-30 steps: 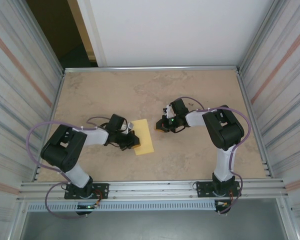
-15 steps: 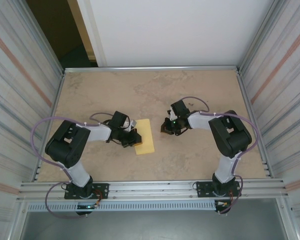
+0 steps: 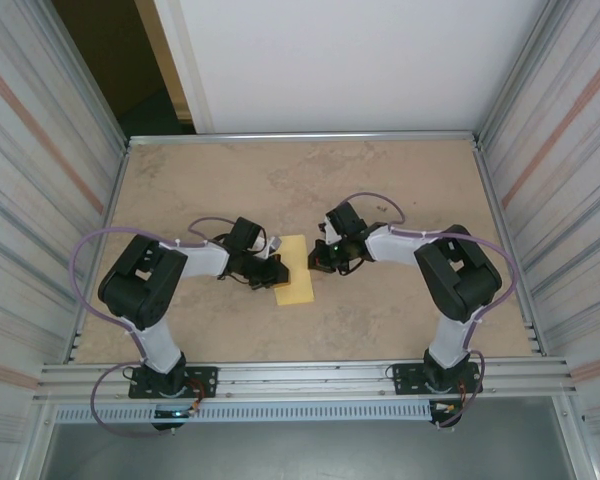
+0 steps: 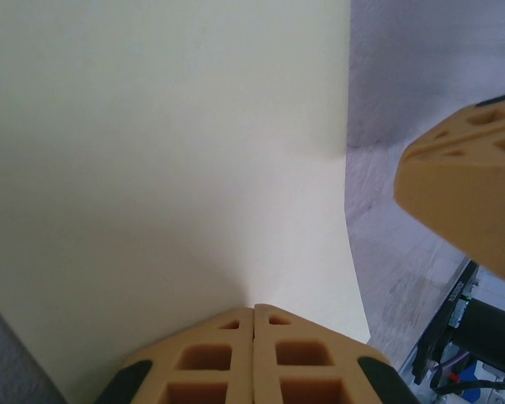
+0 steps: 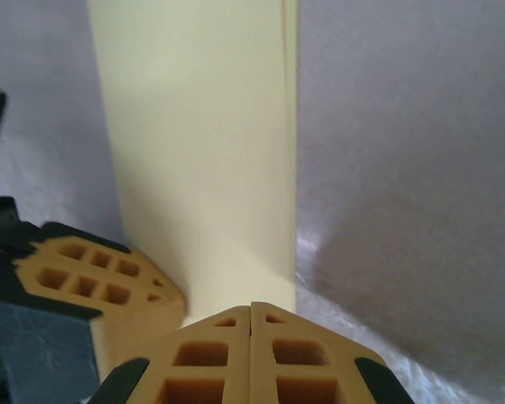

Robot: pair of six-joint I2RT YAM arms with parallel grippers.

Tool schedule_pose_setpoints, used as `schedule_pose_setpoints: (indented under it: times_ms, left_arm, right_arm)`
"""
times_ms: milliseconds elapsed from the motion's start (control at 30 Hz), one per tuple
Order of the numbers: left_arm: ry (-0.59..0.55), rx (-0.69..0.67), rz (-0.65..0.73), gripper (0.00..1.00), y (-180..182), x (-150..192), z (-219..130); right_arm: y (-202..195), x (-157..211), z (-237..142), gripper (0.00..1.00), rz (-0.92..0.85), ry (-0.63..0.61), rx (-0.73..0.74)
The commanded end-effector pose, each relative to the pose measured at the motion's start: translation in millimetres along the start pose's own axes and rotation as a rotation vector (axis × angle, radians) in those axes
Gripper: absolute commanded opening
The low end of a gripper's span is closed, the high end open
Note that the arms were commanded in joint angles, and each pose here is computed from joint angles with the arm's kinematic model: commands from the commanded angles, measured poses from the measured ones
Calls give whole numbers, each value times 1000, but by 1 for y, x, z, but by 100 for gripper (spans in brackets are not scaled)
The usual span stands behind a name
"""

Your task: Fold a paper plane with a square sheet of paper (pick it up from the middle)

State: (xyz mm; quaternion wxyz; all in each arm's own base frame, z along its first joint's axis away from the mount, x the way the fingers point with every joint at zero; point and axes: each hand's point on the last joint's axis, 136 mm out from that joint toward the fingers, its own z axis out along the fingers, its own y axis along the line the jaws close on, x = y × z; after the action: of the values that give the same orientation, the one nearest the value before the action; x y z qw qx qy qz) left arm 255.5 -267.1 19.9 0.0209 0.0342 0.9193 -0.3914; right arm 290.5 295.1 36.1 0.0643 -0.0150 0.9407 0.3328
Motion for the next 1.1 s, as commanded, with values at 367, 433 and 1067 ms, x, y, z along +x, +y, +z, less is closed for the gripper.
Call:
schedule_pose_setpoints:
  times_ms: [367,433,1067]
  left_arm:
    - [42,-2,70,7,-2,6,1]
    - [50,-6,70,7,1,7,3]
    - [-85,51,66,10,-36,-3,-29]
  right_arm:
    - [4,-3,28,0,31,59,-23]
    - [3,-1,30,0,36,67,-21]
    - [-61,18,37,0,70,111,189]
